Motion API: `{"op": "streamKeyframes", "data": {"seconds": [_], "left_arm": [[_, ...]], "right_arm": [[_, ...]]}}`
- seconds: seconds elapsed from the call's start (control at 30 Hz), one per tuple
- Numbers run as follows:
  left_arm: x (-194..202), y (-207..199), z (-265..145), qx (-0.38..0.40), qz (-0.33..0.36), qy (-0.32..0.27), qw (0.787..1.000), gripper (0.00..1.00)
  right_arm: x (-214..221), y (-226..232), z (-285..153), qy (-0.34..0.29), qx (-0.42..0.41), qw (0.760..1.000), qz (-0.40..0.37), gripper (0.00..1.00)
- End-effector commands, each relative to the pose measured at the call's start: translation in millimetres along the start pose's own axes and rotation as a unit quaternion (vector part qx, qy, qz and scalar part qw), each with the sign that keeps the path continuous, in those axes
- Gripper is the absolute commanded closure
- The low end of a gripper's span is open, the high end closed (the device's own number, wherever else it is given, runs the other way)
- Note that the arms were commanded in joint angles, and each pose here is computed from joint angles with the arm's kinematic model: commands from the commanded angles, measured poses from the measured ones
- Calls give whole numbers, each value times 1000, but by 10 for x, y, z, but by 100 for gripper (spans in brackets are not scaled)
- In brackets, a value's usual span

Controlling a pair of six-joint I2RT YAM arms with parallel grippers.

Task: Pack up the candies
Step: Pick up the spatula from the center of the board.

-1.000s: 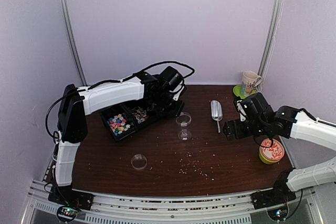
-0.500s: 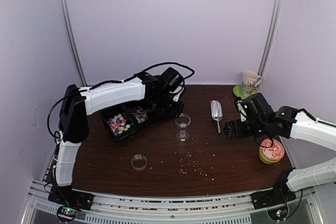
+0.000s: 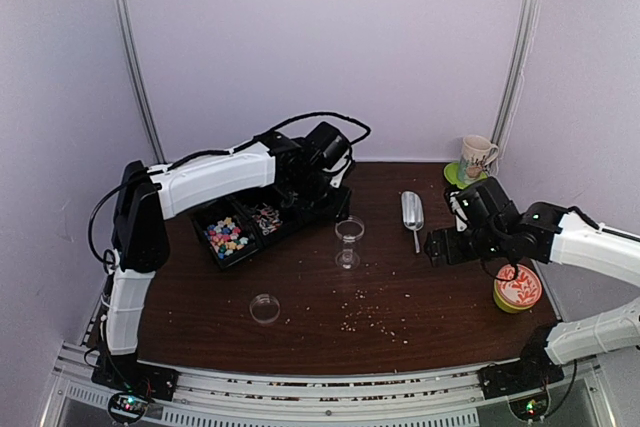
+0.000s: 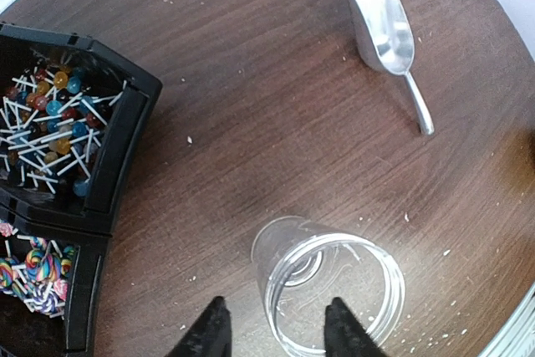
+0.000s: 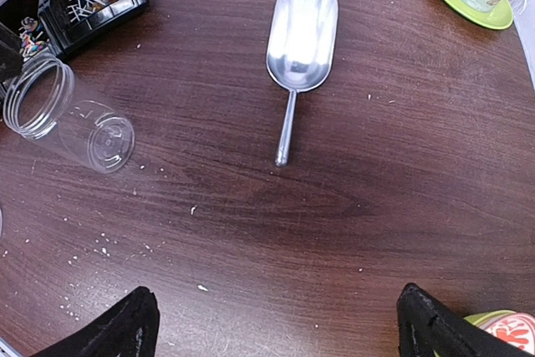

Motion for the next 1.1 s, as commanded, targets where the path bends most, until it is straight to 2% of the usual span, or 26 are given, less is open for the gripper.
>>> {"op": "streamKeyframes", "data": {"seconds": [0.0,0.07,0.3,0.57,0.8,1.07], "left_arm": [[-239,-34,-351,-7,11,-42,999,56],[-303,-15,-502,-13,15,-54,998,47],[-444,165,-1142,-63,25,-107,992,30],[-347,642,-1705,-197,15,-145,970,3],[-39,1070,-1980,-311,-14,-150,938,2],[281,1197,-1860,-313,-27,-126,941,2]], "right_arm": [[-100,7,52,-11,8,1000,13,1],[-130,17,93,-10,10,1000,14,1],[-253,-1,306,2,16,1000,25,0],[-304,-16,760,45,17,998,42,3],[-271,5,1168,90,32,994,54,5],[-173,-72,1528,130,52,987,85,14]]}}
Point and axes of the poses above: each gripper's point midway between its finger pads, its own z axis out along the fingers, its own y axis along the line the jaws close on, x = y × z, the point moved 1 cm from there along -z, back along the fingers, and after that the axes turned 5 degrees about z, right-handed, at the moved point
